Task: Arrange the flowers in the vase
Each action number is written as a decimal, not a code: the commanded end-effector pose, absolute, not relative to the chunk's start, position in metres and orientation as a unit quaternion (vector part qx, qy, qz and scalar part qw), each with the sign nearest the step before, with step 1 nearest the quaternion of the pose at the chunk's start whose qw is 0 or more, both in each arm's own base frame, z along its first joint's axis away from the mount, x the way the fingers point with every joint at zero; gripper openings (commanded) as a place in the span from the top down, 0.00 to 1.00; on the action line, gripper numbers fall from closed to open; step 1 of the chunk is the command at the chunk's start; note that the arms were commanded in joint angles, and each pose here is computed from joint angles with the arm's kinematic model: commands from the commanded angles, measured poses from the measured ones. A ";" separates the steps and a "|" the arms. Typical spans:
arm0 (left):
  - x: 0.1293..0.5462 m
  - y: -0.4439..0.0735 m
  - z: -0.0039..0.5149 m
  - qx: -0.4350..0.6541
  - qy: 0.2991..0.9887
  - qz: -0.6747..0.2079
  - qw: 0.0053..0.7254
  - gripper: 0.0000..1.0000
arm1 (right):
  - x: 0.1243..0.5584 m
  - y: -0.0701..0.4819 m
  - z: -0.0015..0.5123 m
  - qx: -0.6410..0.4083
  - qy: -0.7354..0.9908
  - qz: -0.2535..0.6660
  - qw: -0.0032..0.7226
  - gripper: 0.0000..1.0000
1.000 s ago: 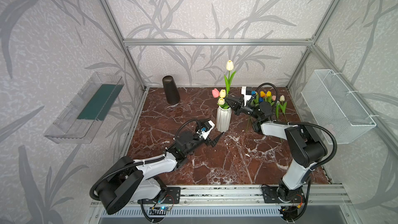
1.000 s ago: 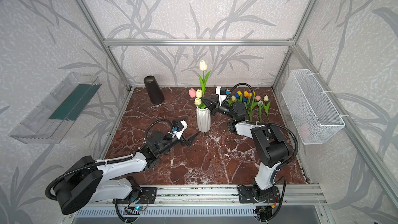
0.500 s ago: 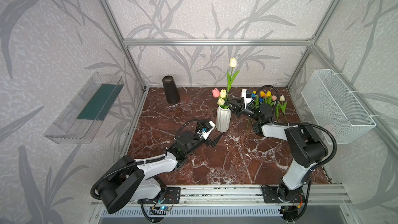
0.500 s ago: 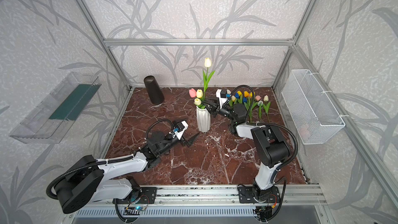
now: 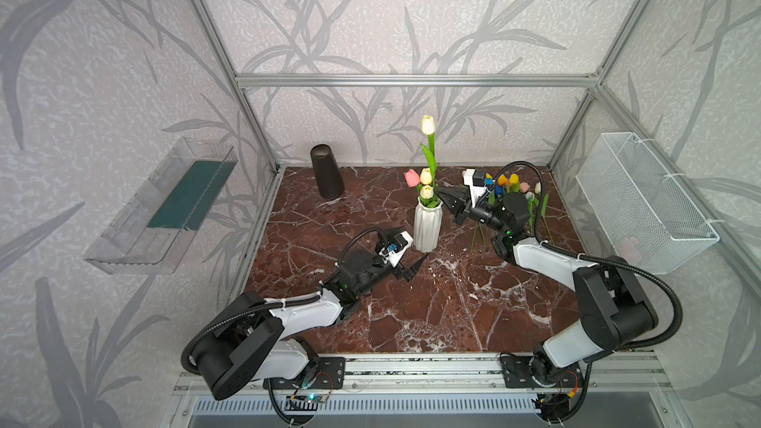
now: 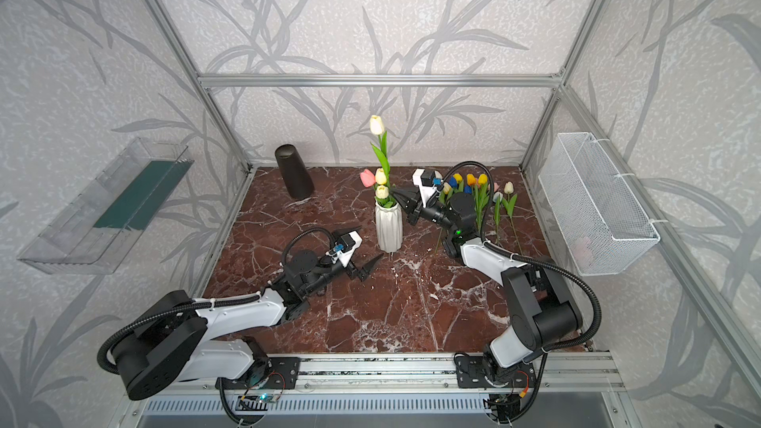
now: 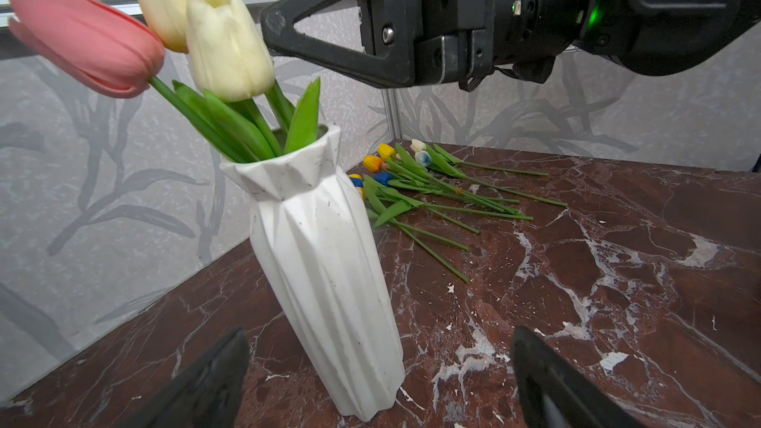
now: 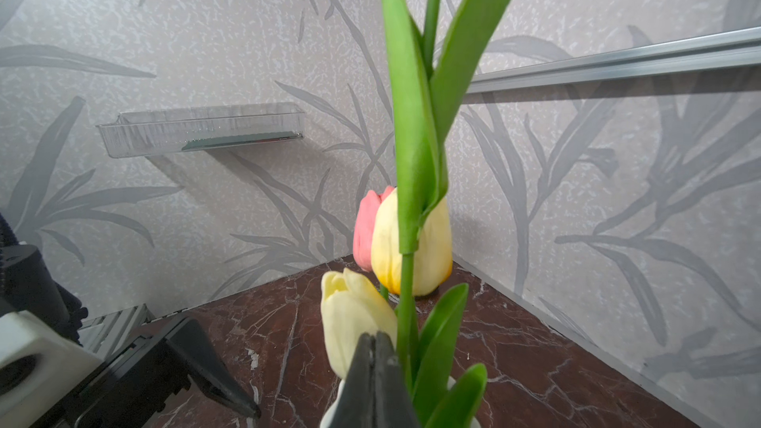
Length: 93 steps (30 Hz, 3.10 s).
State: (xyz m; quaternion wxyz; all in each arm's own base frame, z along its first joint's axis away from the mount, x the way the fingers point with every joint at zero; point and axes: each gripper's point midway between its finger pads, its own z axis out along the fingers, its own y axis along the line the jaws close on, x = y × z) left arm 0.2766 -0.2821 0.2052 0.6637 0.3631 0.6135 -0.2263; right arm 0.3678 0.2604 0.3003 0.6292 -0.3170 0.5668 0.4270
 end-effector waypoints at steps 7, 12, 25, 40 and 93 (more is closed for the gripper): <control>0.274 -0.282 0.224 0.361 0.594 -0.229 0.682 0.01 | 0.370 0.239 0.338 -0.292 0.578 0.400 0.648 0.74; 0.274 -0.280 0.225 0.363 0.593 -0.223 0.684 0.01 | 0.383 0.231 0.354 -0.262 0.623 0.419 0.606 0.66; 0.275 -0.285 0.226 0.369 0.591 -0.226 0.681 0.01 | 0.430 0.245 0.348 -0.165 0.745 0.495 0.416 0.33; 0.275 -0.286 0.226 0.374 0.594 -0.223 0.677 0.01 | 0.471 0.282 0.327 -0.195 0.739 0.538 0.356 0.39; 0.298 -0.291 0.249 0.338 0.595 -0.210 0.698 0.01 | 0.405 0.216 0.452 -0.184 0.595 0.420 0.660 1.00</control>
